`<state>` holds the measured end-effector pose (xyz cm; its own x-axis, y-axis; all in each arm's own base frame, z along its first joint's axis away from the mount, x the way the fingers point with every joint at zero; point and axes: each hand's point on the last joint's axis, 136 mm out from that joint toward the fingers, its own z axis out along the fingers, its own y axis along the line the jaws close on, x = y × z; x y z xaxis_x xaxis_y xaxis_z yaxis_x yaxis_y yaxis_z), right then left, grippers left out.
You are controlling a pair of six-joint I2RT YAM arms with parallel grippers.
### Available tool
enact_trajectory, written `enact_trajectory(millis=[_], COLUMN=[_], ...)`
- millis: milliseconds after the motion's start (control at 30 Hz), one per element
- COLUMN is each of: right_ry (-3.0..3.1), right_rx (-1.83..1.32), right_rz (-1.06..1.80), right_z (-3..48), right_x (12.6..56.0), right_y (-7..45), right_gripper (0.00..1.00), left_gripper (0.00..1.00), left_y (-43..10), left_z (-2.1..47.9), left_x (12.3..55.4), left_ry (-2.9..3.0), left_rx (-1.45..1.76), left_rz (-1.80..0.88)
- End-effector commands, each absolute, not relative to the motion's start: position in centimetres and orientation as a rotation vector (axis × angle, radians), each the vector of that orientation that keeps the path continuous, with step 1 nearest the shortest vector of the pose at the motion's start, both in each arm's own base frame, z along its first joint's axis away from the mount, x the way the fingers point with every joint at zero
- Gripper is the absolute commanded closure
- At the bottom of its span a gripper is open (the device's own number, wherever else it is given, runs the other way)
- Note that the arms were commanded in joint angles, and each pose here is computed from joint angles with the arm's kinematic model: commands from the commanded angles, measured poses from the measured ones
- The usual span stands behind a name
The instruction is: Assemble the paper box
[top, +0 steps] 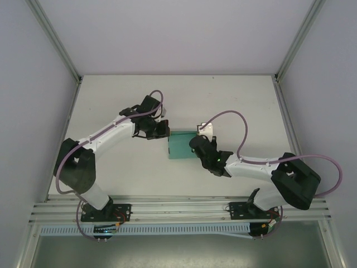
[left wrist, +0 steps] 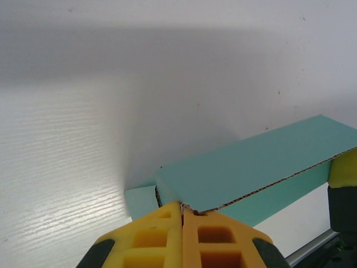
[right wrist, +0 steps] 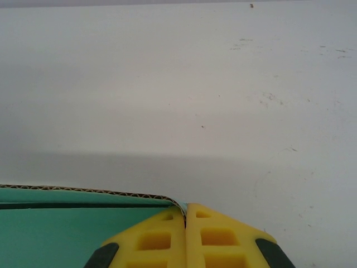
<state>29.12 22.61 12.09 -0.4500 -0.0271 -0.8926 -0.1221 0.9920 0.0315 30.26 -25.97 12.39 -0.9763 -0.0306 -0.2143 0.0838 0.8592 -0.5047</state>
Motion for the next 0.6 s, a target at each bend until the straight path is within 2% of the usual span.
enact_trajectory(millis=[0,167,400,567], right_ry=[2.158,2.097,2.003,1.994], right_rx=[-0.255,-0.236,-0.233,-0.248], right_rz=[-0.064,-0.029,-0.039,-0.015], right_z=[7.2,7.5,8.0,7.9], right_x=[26.1,25.5,24.4,23.6], right_y=[20.3,20.6,20.7,20.9], right_gripper=[1.00,1.00,1.00,1.00], left_gripper=[1.00,1.00,1.00,1.00], left_y=[-25.6,-27.2,-28.3,-27.6], left_z=[9.8,9.3,9.6,7.0], left_x=[26.2,24.3,22.7,21.2], left_ry=[2.950,2.937,2.808,2.767], left_rx=[0.088,0.157,0.324,0.398], left_rz=[-0.671,-0.769,-0.687,-0.612])
